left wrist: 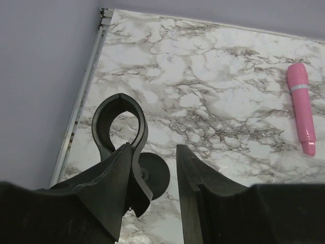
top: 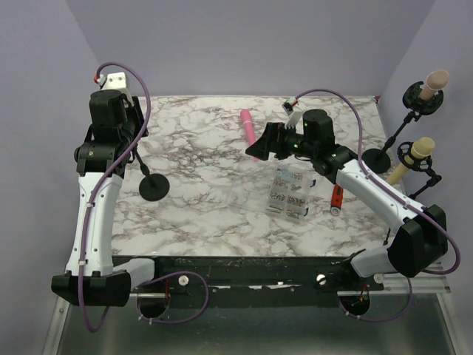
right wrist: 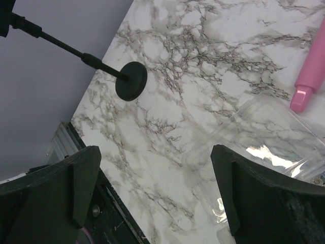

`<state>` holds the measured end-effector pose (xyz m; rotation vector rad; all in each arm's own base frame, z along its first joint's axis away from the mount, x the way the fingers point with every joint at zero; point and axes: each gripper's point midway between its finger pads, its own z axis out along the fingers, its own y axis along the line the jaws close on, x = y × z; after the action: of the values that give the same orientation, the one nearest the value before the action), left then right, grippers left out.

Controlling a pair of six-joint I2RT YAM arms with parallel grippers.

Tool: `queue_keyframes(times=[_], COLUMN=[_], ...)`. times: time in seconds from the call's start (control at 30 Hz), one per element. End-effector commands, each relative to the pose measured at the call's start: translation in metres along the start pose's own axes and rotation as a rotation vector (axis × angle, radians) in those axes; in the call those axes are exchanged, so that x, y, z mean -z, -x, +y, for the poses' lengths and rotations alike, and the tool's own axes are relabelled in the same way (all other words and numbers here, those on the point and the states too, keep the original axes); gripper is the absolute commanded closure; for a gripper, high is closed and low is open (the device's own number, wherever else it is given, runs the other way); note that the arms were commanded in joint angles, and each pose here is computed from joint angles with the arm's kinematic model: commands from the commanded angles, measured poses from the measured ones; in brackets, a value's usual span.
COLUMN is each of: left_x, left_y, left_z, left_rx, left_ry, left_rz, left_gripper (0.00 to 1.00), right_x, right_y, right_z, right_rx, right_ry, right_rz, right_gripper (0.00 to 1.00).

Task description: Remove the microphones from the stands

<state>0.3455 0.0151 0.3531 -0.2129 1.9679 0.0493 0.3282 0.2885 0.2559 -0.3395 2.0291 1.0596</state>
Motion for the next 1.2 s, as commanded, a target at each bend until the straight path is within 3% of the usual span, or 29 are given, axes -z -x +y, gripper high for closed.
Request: queue_keyframes(times=[0.0,0.4,0.63,1.17], left_x=[0.005,-0.016,-0.027,-0.057], left_y=[0.009,-0.003,-0.048,-0.149], left_z=[0.011,0.008,0.016,0.015], left_rx=[-0.088,-0.133,-0.125,-0.091], left_ry=[0.075,0.078,0.117,0.108], left_rz=[-0.037,0.01,0.081,0.252], left_gripper=[0.58,0.62,0.76,0.86], right_x=[0.003,-0.002,-0.002,-0.003], right_y=[0.001,-0.005,-0.004,-0.006], right_z=[0.0,-0.012,-0.014,-0.015], right_rx=[0.029,0.034,0.039,0.037], right_ry=[-0.003,-0.037,-0.049,-0.052], right_rz=[-0.019,-0.013,-0.015,-0.017], right_gripper=[0.0,0.0,0.0,0.0])
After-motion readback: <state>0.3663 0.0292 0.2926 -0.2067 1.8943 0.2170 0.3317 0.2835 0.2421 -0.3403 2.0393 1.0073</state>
